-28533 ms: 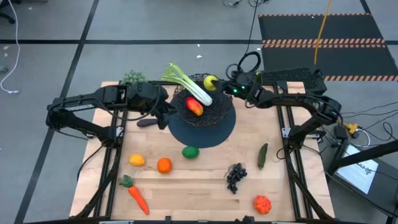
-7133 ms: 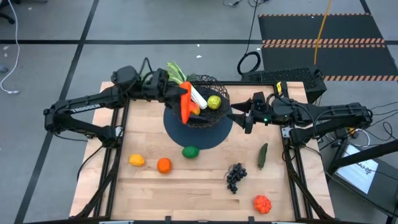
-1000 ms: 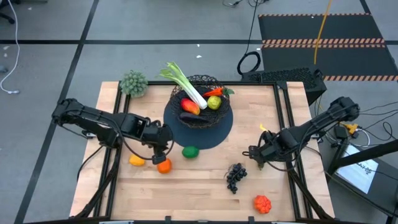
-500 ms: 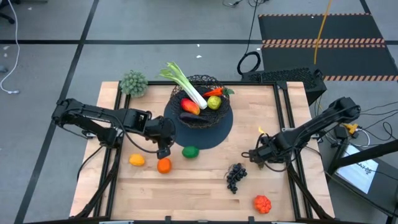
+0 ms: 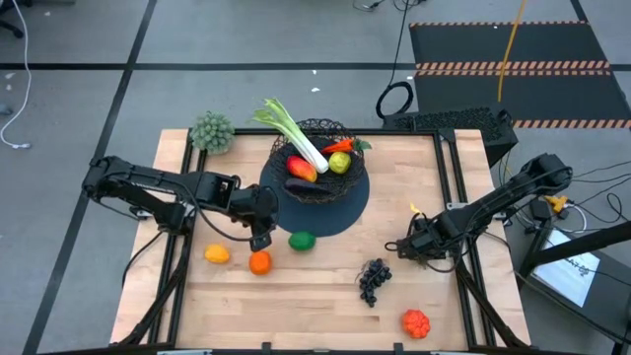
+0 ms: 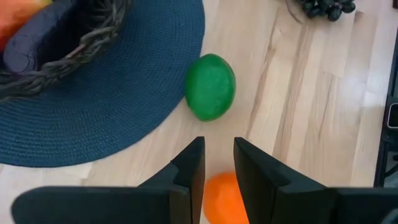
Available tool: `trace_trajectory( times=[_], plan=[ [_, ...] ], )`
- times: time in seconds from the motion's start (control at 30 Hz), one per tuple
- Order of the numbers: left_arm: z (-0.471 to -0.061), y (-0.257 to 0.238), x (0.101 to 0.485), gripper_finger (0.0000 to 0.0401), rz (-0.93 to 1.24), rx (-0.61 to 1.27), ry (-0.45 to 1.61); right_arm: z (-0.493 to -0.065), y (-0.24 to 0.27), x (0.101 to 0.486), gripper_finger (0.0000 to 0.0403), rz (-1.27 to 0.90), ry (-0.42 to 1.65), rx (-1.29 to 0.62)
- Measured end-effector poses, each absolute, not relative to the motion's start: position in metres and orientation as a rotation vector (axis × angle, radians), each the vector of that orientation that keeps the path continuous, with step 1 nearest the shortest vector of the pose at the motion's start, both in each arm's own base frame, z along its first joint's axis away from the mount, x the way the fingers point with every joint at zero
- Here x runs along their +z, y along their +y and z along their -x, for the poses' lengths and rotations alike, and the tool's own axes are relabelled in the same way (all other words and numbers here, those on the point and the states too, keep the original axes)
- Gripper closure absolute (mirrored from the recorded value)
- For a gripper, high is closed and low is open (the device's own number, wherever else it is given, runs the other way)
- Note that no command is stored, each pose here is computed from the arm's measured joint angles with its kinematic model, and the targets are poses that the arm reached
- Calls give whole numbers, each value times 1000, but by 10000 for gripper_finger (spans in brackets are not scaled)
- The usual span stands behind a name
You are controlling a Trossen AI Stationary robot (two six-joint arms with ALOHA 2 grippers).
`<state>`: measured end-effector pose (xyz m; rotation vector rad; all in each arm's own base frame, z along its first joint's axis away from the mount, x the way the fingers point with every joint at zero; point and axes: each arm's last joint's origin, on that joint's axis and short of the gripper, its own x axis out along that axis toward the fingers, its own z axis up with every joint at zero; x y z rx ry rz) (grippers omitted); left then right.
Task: Build produce basket
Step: Put the green chili pepper into the wire basket
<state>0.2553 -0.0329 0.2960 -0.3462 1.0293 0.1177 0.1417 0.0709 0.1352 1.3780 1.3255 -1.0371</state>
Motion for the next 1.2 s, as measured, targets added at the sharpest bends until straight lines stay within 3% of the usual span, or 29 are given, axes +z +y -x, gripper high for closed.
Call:
trace_trajectory(
  times=[0.3,0.6,0.9,1.2],
  plan=[
    [-257,-21,296,315,337,148,1021,-160,77,141,259,-1479,1163,-853],
    [-257,-17,296,315,326,153,1020,-179,83,154,270,-1554,994,-689],
    [-257,-17,296,315,304,130,1024,-201,87,193,270,-1562,755,-656],
    [-257,-18,296,315,288,95,1029,-231,80,266,271,-1460,315,-606]
  ],
)
